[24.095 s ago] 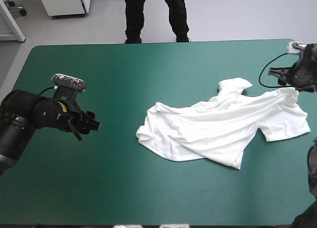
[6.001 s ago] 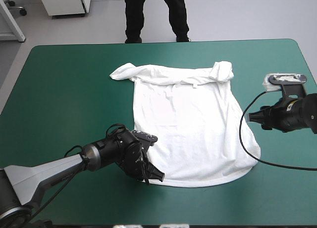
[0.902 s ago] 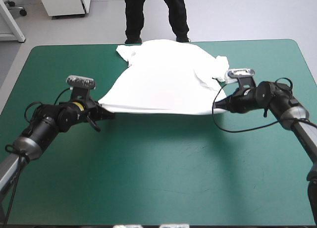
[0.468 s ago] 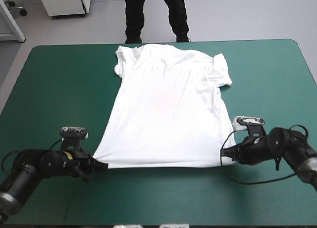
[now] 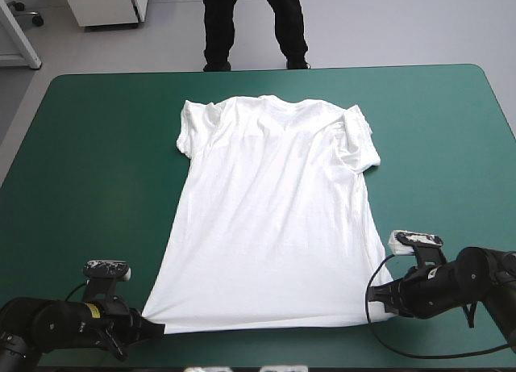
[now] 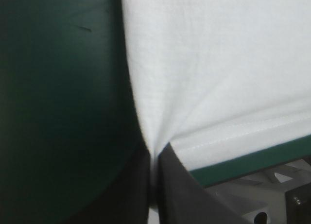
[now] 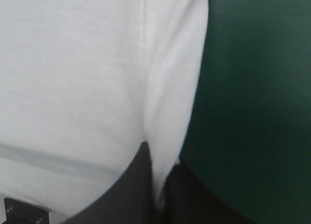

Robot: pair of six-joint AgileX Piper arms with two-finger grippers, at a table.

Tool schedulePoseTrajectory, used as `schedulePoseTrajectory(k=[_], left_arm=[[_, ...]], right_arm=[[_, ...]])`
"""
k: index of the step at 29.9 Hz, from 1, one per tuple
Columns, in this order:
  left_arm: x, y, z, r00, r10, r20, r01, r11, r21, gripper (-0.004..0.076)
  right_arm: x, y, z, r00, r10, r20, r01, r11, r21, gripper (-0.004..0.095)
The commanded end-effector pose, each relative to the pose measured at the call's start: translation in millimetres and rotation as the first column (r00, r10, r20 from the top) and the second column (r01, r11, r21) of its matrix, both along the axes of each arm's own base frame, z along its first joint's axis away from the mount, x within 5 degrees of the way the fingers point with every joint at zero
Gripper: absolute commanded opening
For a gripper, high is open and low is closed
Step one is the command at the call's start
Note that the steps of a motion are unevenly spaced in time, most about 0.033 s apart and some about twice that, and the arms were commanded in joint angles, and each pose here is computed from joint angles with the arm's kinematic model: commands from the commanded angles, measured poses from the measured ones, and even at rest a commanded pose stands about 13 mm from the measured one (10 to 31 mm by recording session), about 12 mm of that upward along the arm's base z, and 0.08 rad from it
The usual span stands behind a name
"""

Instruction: Fold the cloth

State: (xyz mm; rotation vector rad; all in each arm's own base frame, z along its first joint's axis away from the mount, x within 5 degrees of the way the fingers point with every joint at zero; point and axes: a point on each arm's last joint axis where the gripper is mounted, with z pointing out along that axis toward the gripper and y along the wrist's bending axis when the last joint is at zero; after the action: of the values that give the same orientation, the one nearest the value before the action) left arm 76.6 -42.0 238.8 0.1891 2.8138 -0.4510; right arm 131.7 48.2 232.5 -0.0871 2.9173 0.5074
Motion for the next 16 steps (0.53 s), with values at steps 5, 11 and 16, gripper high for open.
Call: schedulePoseTrajectory(k=[5,11,16], left_arm=[[-0.3,-9.1,7.3,0.994,-0.093,0.052,0.097,0.992,-0.084,0.0229],[3.9,-9.8,27.2,0.995,-0.04,0.087,0.05,0.993,-0.11,0.0539],[21.6,-4.4,67.1,0.967,0.032,0.252,-0.016,0.998,-0.068,0.0465]], right_arm=[[-3.2,0.5,4.8,0.999,-0.002,-0.055,0.002,1.0,0.012,0.0273],[2.2,3.2,22.5,0.999,-0.011,-0.033,0.013,0.999,0.04,0.0637],[22.8,1.1,72.3,0.984,-0.058,0.166,0.054,0.998,0.029,0.0593]])
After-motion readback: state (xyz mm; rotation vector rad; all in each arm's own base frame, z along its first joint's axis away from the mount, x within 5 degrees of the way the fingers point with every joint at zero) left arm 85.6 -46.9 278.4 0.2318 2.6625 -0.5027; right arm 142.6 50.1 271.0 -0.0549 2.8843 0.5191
